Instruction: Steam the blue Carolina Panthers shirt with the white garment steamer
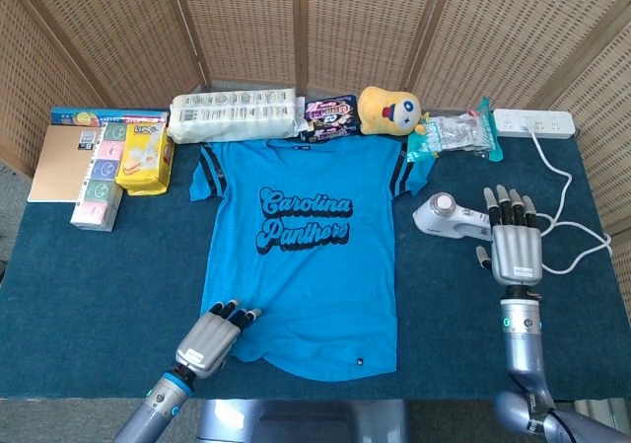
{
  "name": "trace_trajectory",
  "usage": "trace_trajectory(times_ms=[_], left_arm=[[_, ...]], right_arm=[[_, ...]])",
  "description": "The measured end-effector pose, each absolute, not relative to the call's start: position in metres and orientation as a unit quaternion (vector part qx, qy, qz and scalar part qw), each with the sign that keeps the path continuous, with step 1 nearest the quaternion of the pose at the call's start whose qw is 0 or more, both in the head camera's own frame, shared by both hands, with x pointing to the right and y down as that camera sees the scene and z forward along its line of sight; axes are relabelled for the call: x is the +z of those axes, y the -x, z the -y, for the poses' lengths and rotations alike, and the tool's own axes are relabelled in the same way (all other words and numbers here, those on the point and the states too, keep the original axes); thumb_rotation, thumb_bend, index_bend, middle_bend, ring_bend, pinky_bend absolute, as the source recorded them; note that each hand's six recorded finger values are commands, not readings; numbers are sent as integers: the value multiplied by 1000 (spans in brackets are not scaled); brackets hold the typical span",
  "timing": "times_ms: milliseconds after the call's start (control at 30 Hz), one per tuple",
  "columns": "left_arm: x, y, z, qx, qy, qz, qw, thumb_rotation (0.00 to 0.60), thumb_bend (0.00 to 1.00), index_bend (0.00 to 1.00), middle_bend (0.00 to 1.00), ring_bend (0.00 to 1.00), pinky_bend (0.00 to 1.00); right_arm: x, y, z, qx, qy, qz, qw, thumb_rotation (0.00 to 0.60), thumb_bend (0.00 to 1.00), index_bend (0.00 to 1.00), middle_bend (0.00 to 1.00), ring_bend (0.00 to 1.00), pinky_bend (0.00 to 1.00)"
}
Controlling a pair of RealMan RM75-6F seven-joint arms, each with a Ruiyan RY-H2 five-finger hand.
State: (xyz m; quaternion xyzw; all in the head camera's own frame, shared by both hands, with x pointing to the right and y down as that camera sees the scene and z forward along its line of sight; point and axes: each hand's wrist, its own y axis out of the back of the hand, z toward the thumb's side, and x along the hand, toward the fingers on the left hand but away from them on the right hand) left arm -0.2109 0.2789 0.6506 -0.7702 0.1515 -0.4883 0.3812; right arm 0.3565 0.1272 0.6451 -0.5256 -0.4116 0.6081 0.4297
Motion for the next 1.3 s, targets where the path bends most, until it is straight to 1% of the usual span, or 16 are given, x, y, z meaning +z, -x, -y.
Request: trace_trajectory(times_ms=[167, 267, 300, 400, 467, 567, 667, 733, 833, 1000, 1100, 1300], left_arm=[[631, 216, -270, -490, 762, -175, 385, 600, 174, 69, 230, 78, 198], [615, 226, -262, -495, 750, -192, 395, 600, 174, 69, 230, 78, 198], [608, 232, -259, -497, 744, -199, 400, 600, 174, 70, 230, 78, 198], [591, 251, -250, -503, 724, -224, 416, 600, 175, 70, 230, 78, 198], [585, 259, -247, -502, 718, -240, 418, 600, 175, 70, 231, 78, 200], [575, 281, -242, -508, 705, -277, 411, 600, 174, 75, 231, 78, 211], [562, 313, -237, -518, 683, -321, 403, 600, 176, 121, 231, 91, 241], [554, 336, -236, -525, 666, -349, 398, 600, 194, 158, 240, 112, 268], [544, 369, -238, -539, 641, -381, 392, 600, 212, 178, 255, 130, 288], [539, 419, -254, -586, 597, -396, 379, 600, 218, 185, 255, 130, 288], [536, 438, -261, -606, 580, -404, 364, 600, 218, 186, 255, 130, 288], [534, 463, -272, -626, 558, -425, 341, 600, 217, 198, 260, 131, 288]], right_arm=[[637, -359, -131, 608, 529, 417, 421, 600, 272, 0, 62, 68, 54], [630, -362, -134, 607, 532, 417, 418, 600, 273, 0, 72, 72, 60], [629, -363, -135, 607, 532, 418, 417, 600, 272, 0, 80, 79, 74], [624, -365, -137, 604, 533, 420, 419, 600, 272, 6, 113, 114, 159], [620, -368, -140, 602, 532, 423, 419, 600, 273, 46, 140, 138, 185], [615, -371, -146, 597, 536, 429, 415, 600, 274, 125, 184, 196, 259], [610, -373, -154, 593, 541, 427, 415, 600, 274, 193, 223, 231, 293], [608, -376, -159, 593, 545, 425, 414, 600, 274, 242, 270, 268, 327], [605, -379, -168, 595, 553, 421, 404, 600, 275, 276, 314, 290, 344], [599, -388, -187, 611, 558, 407, 387, 600, 275, 341, 328, 308, 357], [595, -395, -198, 621, 553, 405, 380, 600, 275, 353, 329, 313, 361], [585, -407, -213, 629, 545, 415, 368, 600, 276, 353, 332, 316, 334]])
